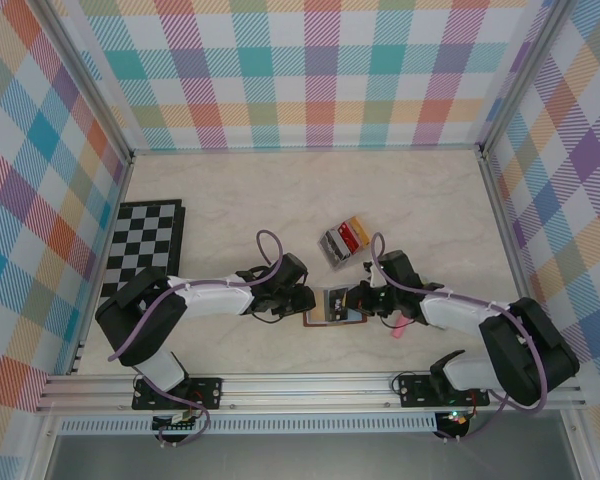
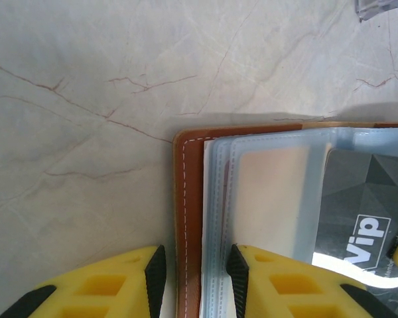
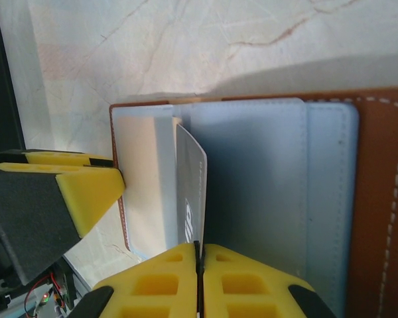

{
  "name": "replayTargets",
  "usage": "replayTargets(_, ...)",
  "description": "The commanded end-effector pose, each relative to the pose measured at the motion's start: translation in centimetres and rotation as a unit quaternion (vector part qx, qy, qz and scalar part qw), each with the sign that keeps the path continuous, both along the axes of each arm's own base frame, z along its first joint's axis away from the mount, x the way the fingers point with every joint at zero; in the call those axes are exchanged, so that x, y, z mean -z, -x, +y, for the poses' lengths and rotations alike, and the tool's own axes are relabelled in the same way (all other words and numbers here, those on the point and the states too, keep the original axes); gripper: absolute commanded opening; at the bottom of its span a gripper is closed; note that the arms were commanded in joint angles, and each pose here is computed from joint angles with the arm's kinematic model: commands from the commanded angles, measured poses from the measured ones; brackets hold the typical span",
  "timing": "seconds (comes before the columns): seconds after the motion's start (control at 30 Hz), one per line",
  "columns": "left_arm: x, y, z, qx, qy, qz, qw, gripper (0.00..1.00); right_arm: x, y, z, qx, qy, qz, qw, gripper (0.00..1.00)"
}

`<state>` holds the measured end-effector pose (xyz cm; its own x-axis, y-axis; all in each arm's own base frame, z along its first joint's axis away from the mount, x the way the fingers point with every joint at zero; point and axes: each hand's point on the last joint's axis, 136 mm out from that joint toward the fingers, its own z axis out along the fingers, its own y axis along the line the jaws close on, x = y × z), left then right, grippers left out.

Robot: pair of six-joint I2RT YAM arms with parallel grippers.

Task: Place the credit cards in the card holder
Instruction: Insert the credit card into the card slot.

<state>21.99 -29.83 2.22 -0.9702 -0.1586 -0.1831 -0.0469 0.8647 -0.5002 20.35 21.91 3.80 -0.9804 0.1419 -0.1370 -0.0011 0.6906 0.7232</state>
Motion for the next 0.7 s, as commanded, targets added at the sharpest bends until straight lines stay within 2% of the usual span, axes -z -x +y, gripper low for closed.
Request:
replayTargets(0.0, 1.1, 0.7, -1.3, 0.012, 0.015, 0.022, 1.0, 0.34, 0.9, 0.7, -0.1, 0.005, 0.0, 0.022, 1.0, 0.08)
replayTargets(0.23, 0.9, 0.8, -1.5, 0.012, 0.023, 0.024, 0.999, 0.34, 0.3, -0.9, 1.3, 0.004, -0.019, 0.014, 1.0, 0.08)
replayTargets(0.67, 0.3, 0.5, -1.7, 0.01, 0.029, 0.017, 0.999, 0.36, 0.7, -0.7, 2.8, -0.016, -0.015, 0.023, 0.999, 0.11)
